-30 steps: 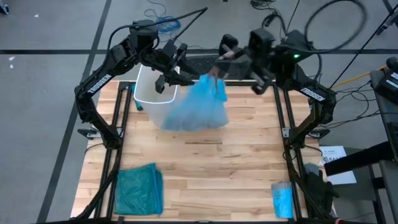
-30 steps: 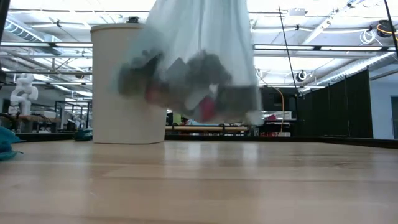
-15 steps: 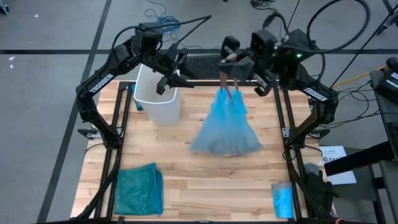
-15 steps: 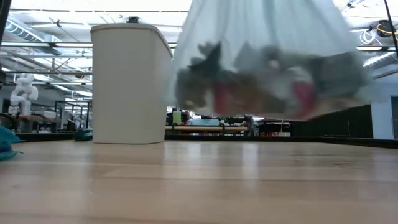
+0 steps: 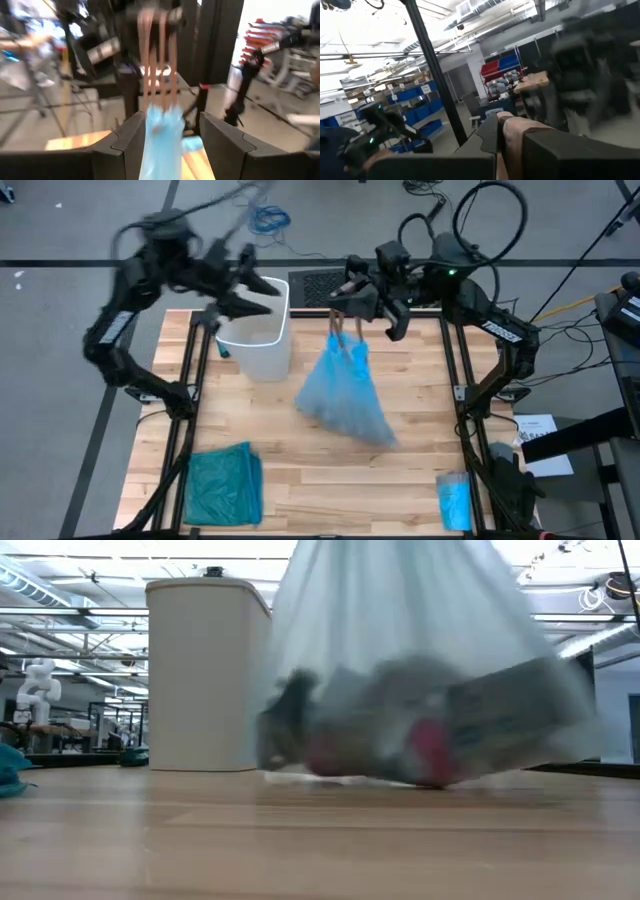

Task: Place trash/remove bag and relplace
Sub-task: Close the blue trash bag

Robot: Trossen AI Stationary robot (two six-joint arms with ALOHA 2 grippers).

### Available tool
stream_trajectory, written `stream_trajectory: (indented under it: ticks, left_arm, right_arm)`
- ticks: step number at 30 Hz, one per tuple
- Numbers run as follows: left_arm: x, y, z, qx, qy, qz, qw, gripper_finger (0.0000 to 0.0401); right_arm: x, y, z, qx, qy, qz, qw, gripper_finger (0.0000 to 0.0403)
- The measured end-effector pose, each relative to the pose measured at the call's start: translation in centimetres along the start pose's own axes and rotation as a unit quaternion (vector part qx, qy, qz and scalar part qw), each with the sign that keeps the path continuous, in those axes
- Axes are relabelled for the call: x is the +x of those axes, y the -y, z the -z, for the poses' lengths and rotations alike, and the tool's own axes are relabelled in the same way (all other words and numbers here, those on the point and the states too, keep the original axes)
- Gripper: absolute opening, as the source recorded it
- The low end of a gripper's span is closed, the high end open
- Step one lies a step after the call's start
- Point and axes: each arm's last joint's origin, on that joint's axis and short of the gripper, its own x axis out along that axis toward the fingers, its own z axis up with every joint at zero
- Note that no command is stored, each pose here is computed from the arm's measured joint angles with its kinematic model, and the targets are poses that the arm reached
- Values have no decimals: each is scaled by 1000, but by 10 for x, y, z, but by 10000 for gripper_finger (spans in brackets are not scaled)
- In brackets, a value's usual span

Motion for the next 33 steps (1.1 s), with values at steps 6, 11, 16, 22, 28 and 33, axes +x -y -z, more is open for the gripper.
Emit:
stream_trajectory:
  ticks: [6,11,16,22,28,33]
  left_arm:
    - [-49,48,-24,18,65,-108,992,182]
    - [-72,67,-24,1,73,-193,978,182]
    - [-81,72,-16,-35,45,-255,965,182]
    - [-80,71,-9,-56,16,-261,964,182]
    - [-75,66,-8,-48,6,-261,964,182]
    - [-68,58,-5,-56,-12,-261,964,182]
  right_arm:
    - [13,14,13,20,-28,-15,999,0]
    - [24,25,24,43,-50,-38,997,0]
    - [36,29,23,59,-25,-100,993,0]
    - [42,26,15,80,28,-211,974,0]
    - [44,20,14,107,29,-234,966,0]
    - [39,2,-3,85,27,-233,968,0]
